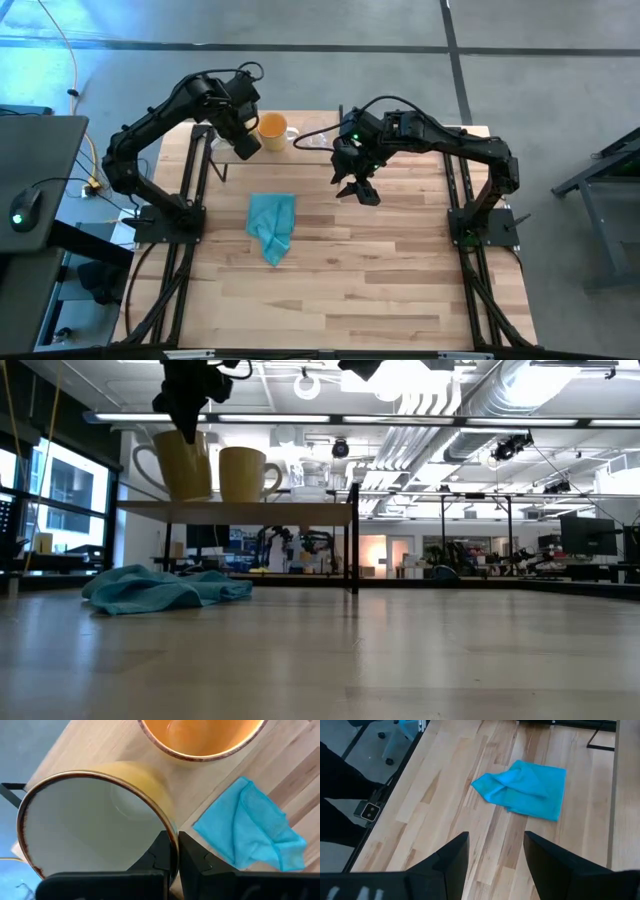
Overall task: Stack small to large cups/mugs on shelf
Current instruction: Put the white mug on the shelf
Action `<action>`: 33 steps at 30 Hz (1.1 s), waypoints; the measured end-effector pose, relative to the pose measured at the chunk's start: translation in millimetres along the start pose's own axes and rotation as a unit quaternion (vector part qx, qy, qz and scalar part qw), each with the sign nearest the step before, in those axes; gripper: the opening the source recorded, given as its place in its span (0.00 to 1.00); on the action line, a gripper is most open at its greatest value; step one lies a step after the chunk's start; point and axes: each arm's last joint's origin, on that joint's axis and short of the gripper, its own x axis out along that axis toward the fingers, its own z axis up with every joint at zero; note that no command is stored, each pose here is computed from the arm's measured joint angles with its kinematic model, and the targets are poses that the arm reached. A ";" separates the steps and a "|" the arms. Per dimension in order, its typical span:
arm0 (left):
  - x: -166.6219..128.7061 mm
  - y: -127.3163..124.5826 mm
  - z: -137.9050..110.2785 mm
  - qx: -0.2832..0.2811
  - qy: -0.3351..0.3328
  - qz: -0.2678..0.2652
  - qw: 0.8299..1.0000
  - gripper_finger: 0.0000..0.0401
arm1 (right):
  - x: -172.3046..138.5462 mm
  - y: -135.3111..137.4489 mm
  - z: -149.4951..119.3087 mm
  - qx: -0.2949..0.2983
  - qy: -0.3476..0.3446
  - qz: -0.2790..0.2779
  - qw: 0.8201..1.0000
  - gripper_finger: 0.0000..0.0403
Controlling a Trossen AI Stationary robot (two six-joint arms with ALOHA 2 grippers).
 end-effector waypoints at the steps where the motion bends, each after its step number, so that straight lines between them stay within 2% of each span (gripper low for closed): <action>1: 0.3 1.6 0.1 -0.004 0.001 -0.005 1.000 0.00 | 0.1 -0.1 0.0 -0.001 0.000 0.000 1.000 0.45; 23: 10.2 4.4 8.9 0.004 0.017 -0.005 1.000 0.00 | 0.3 -0.1 0.2 -0.002 -0.001 0.000 1.000 0.45; 27: 4.7 5.1 11.6 0.004 0.009 -0.005 1.000 0.00 | 0.3 -0.3 1.0 -0.011 -0.005 0.000 1.000 0.45; 33: -15.9 7.9 15.5 0.000 -0.036 0.003 0.999 0.05 | 0.2 -0.3 1.4 -0.013 -0.008 0.002 1.000 0.45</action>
